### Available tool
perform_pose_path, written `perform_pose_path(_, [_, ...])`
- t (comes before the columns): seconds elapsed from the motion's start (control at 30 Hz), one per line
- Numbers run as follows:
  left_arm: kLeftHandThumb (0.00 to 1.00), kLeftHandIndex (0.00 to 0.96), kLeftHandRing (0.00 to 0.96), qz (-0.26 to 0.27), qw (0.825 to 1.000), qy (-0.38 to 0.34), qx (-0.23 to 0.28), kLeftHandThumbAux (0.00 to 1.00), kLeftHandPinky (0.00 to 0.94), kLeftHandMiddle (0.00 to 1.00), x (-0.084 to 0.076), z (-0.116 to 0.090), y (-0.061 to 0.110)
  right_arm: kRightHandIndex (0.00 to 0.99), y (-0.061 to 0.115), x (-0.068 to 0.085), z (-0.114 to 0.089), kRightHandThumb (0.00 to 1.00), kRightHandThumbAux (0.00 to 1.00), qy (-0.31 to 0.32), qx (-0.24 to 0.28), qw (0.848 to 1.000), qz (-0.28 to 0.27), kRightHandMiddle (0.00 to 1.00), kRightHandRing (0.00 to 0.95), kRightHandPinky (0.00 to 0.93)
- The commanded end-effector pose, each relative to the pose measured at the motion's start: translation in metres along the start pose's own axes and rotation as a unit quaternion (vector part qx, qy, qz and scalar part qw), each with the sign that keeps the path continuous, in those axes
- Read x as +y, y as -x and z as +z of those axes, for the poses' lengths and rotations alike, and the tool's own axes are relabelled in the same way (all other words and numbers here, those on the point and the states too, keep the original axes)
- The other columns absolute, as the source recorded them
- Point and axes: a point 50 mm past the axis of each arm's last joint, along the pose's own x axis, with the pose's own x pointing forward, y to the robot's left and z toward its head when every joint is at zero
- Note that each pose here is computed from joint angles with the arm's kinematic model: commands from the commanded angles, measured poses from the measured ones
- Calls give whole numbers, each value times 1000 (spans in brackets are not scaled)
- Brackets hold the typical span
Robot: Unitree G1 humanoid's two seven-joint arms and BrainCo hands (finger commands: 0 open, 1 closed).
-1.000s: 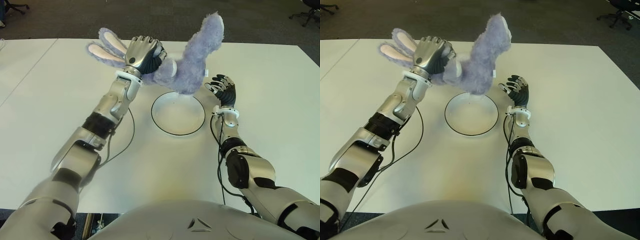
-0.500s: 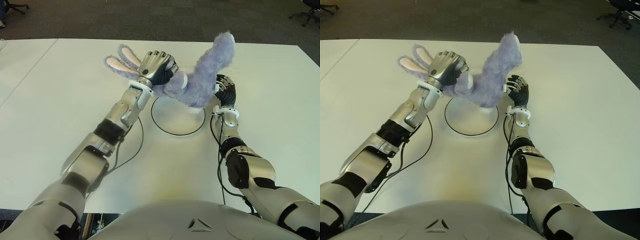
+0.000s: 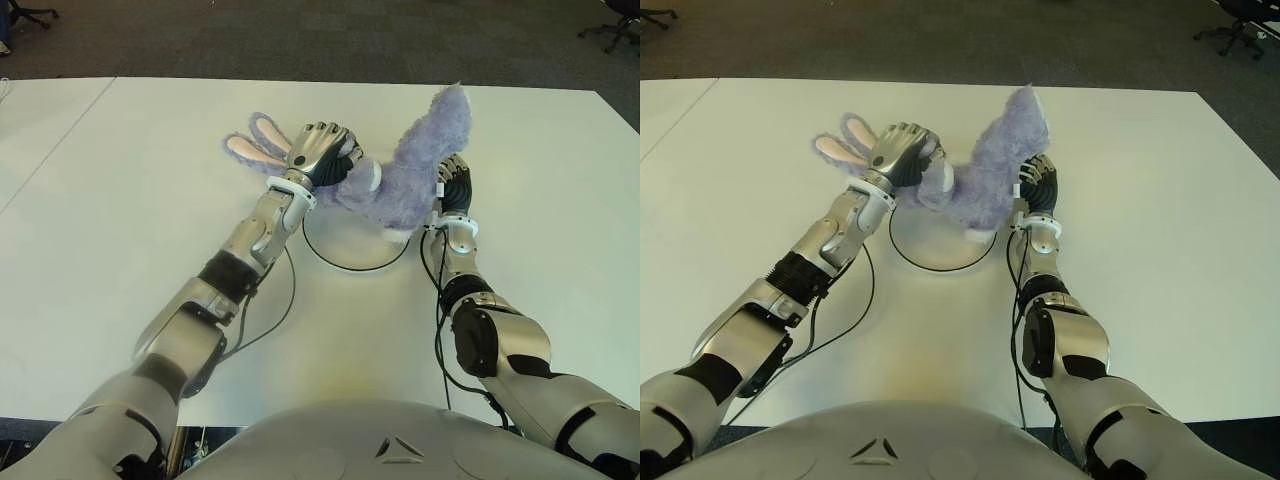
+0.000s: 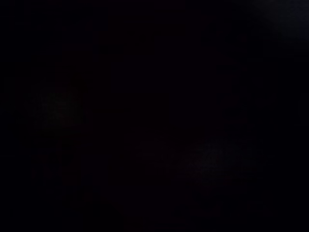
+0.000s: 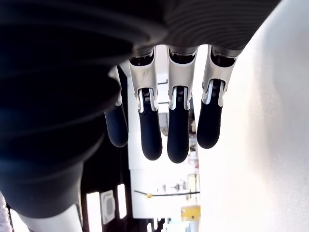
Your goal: Put the doll into the plate.
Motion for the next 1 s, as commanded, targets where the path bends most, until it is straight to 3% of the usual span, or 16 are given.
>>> perform_pose_path(0.03, [877,683,818,-26,998,57,-2,653,826,816,-23,16,9,291,107,-15,-112,19,857,-1,273,961,-32,350,360,303])
perform_pose_path(1.0, [898,749,861,-17,995,90,40,648,871,867,-50,9,32,300,108,-12,-113,27,877,-8,273,961,-36,344,367,347])
